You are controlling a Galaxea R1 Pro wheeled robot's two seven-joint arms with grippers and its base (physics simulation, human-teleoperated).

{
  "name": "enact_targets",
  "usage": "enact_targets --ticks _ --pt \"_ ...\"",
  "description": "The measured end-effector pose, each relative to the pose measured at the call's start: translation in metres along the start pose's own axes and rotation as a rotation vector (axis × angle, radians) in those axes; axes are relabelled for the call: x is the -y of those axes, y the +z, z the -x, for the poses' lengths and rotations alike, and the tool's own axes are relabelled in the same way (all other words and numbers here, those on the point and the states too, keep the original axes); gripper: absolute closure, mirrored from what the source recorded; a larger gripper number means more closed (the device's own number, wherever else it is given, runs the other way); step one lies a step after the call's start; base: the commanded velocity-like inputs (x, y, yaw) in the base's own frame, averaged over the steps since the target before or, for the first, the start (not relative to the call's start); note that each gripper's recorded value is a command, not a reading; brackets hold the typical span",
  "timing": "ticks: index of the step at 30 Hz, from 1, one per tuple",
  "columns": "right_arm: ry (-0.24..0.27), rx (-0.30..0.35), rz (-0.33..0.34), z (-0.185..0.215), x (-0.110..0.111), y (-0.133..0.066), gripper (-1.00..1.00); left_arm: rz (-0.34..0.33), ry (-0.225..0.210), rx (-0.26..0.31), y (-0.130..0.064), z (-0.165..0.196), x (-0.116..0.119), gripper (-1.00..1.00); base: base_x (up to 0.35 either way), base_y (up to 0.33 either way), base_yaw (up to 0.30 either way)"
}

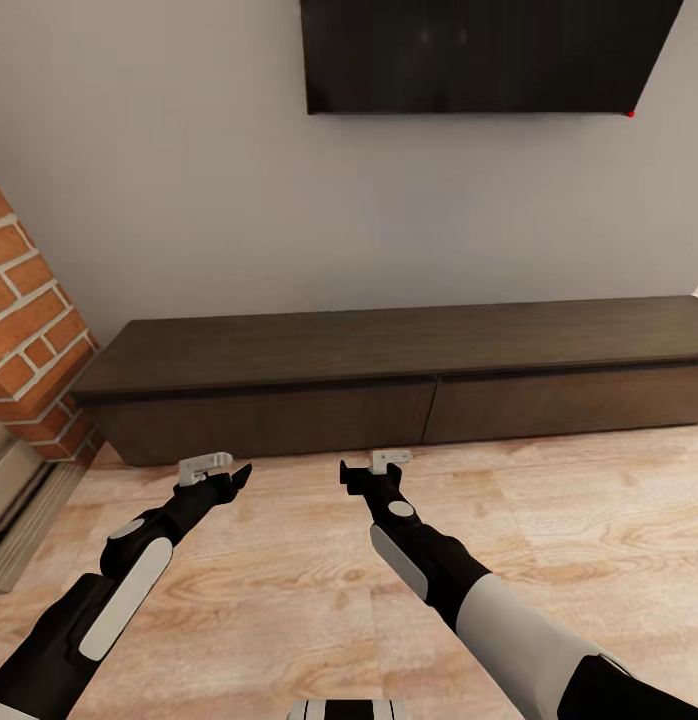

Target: Place each of the two pumpkins and all three candles from the living room inside a cabinet in the living room (use any cabinet), then make sure every cabinet is closed, and position the cauldron so it is next to a table in the living room.

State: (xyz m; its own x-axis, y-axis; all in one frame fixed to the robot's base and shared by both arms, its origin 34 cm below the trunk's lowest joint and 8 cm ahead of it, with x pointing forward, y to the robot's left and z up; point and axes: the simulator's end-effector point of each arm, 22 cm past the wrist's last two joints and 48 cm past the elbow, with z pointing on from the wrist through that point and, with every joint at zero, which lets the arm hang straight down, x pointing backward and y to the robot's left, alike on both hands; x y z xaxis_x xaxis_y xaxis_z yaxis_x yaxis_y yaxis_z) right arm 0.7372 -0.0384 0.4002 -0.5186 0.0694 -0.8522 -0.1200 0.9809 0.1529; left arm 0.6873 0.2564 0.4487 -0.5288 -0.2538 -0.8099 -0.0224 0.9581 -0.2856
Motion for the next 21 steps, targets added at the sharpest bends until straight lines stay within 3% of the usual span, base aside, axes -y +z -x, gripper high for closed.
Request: enact_targets --ticks 21 --pt "-0.016 0.086 0.006 0.054 -0.008 -0.024 -1.00 -0.017 0.008 0.074 -0.025 0.042 0.013 -1.00 0.000 0.000 0.000"
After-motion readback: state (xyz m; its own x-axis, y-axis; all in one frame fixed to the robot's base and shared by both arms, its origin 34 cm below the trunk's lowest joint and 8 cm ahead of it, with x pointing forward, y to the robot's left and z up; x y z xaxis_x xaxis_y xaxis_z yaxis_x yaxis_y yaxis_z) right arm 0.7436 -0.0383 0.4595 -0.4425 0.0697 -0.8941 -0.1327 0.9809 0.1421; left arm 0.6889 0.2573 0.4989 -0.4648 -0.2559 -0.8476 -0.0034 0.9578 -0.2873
